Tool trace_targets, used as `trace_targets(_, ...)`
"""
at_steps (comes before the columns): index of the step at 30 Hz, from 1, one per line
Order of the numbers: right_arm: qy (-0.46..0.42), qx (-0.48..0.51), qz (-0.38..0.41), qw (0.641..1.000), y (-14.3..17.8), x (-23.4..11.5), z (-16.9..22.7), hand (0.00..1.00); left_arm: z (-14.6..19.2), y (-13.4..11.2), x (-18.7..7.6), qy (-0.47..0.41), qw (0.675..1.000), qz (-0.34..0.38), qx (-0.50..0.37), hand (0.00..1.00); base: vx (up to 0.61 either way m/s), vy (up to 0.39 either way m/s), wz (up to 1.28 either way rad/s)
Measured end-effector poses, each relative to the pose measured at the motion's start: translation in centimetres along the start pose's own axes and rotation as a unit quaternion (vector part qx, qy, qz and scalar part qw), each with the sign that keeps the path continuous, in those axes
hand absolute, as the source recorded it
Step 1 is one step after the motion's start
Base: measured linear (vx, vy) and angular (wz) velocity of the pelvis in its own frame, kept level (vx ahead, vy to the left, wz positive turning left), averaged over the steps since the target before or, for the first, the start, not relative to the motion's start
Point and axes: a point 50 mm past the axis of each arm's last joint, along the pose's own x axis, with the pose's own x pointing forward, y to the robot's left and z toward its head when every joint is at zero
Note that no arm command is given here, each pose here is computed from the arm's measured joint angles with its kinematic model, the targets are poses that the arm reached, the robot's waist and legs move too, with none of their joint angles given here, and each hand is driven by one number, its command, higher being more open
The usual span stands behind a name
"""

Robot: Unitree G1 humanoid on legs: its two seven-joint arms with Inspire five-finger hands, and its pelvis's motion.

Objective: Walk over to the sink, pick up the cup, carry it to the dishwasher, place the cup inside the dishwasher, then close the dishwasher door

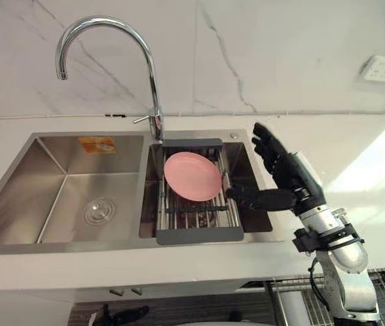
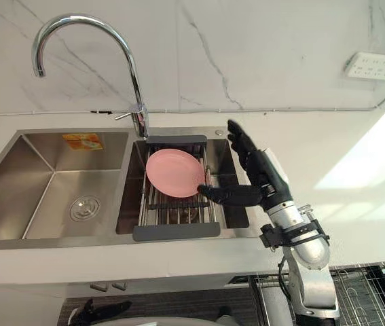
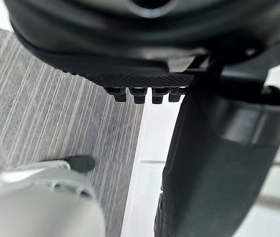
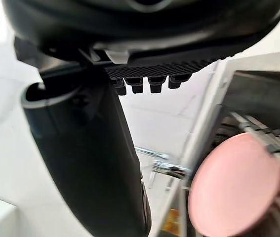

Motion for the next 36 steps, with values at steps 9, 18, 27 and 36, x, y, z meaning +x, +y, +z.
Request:
trace_targets(9, 0.021, -0.096, 0.038, 0.994, 4.1, 0.7, -0.2, 1.00, -0.8, -1.0, -0.2, 0.029, 0.999, -0.018, 0.040, 1.00, 0.00, 0.000, 0.07)
trace_targets(18, 0.037, -0.124, 0.038, 0.991, 6.2, 2.0, -0.8, 1.00, -0.9, -1.2, -0.4, 0.040, 0.998, -0.016, 0.051, 1.00, -0.04, -0.010, 0.10)
trace_targets(27, 0.065, -0.060, 0.042, 0.995, 7.0, 2.4, -1.9, 1.00, -0.9, -1.3, -0.4, 0.048, 0.997, -0.019, 0.061, 1.00, -0.01, 0.000, -0.03)
trace_targets(36, 0.010, 0.053, -0.009, 0.998, 5.4, 2.7, -0.4, 1.00, -0.1, -2.1, -0.5, 0.021, 0.999, -0.032, 0.038, 1.00, -0.03, 0.003, 0.04)
